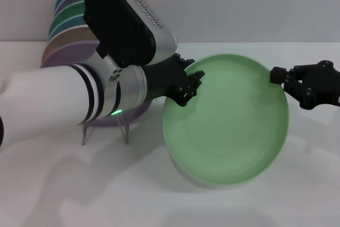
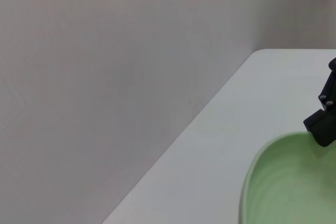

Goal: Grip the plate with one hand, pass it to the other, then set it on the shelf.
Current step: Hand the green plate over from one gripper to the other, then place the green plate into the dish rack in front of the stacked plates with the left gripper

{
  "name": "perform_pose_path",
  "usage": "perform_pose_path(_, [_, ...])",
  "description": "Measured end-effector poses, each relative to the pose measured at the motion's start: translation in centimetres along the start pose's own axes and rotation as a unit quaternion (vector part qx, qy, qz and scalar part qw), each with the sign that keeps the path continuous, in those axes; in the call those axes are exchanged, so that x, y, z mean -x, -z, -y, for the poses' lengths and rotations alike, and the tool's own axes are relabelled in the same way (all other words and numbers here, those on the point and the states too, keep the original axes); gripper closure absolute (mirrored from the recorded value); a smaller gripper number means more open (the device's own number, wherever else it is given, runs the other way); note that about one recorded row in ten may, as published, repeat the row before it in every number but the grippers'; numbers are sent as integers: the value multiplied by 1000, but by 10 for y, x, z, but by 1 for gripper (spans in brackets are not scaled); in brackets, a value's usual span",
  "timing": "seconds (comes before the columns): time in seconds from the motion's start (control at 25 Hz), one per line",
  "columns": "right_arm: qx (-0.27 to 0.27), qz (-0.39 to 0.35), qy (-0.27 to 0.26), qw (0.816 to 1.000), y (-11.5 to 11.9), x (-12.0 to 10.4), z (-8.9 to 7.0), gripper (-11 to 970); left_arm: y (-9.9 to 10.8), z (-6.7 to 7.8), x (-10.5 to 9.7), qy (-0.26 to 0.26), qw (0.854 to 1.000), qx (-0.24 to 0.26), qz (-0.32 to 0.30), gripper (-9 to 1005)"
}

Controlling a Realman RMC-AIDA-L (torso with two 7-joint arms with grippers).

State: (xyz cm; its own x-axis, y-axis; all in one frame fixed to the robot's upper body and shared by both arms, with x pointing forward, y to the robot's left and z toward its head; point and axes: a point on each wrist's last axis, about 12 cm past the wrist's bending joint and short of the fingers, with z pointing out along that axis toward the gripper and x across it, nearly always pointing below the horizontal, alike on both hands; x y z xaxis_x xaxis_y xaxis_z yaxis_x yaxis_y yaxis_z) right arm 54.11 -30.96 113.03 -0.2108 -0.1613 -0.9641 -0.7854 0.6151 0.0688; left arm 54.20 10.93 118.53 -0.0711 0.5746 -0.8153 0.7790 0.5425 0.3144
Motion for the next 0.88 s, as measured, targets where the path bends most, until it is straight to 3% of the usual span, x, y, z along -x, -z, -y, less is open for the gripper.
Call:
perform_pose_path(0.04, [6,3,-4,1000,0,-1,-1,821,0,0,0,0,1000,0,0,709])
perform_pose_path(0.28, [35,32,-19,999,4,1,-9,811,-1,1,0,-3,1000,-1,0,908])
perform_pose_path(0.4, [30,45,-32,998,10,-1,-9,806,0,0,1,-1,1000,1,3,916])
perform_pose_path(0.48, [17,53,-45,997,16,-5,-6,803,1,0,2,0,1000,4,9,922])
perform_pose_path(0.64, [-34,98,-91,990,37,-15,4,647,4,0,5,-3,1000,16,26,933])
perform_pose_path(0.76, [-111,184,-124,969,66,-27,13,549,7,0,6,-14,998,32,44,937])
perform_pose_path(0.8, [-141,219,-134,956,78,-34,14,519,14,6,7,-73,989,86,99,937])
perform_pose_path(0.84, [-141,219,-134,956,78,-34,14,489,16,10,6,-106,980,116,126,938])
perform_pose_path(0.88, [-155,230,-135,951,83,-37,15,459,19,18,4,-168,955,176,171,938])
